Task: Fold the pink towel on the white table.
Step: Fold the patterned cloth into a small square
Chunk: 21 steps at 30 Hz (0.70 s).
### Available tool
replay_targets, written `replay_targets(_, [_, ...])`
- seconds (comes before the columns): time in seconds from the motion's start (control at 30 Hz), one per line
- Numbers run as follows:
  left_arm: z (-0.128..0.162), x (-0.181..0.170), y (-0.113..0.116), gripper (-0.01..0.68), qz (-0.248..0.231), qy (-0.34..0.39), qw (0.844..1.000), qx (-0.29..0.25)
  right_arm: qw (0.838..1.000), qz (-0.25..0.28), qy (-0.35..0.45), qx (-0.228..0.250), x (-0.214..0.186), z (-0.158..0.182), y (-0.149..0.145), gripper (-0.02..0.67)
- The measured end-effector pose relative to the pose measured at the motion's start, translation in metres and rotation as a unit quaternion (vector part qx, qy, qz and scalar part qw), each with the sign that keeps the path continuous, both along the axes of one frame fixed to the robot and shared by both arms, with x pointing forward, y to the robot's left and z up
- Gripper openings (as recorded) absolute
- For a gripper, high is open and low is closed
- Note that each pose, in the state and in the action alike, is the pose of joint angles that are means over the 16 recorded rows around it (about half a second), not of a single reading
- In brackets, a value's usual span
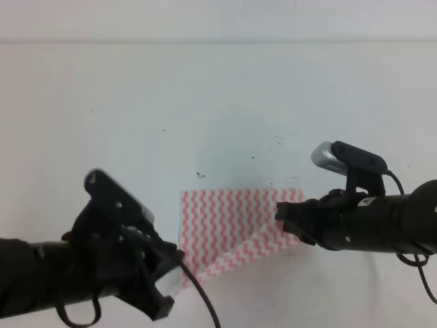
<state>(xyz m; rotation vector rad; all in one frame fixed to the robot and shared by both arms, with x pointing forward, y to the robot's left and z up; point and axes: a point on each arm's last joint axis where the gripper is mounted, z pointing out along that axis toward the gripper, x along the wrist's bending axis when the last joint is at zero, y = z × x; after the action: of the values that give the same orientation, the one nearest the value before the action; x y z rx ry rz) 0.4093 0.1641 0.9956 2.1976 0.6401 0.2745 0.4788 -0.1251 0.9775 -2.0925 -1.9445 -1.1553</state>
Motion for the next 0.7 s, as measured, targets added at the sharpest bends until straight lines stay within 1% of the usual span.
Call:
replay_targets(0.23, [-0.0002,-0.0028,-0.0021,0.246,-0.052,-0.028,0.998,0.015,1.0,-0.012,-0.018,-0.002,0.0033,0.0016,-0.0015,-0.017])
replay_targets(0.37, [-0.0003,-0.0033,-0.0024,0.299,-0.081,-0.052,0.995,0.028,1.0,-0.013,-0.019,-0.004,0.0037,0.0011,-0.0015,-0.017])
replay_targets(0.5, [-0.0004,-0.0036,-0.0026,0.323,-0.105,-0.074,0.991,0.041,1.0,-0.012,-0.019,-0.005,0.0039,0.0004,-0.0015,-0.016])
replay_targets(0.7, [-0.0062,-0.0015,-0.004,0.331,-0.13,-0.086,0.986,0.059,1.0,-0.012,-0.02,-0.006,0.004,0.0004,-0.0015,-0.016])
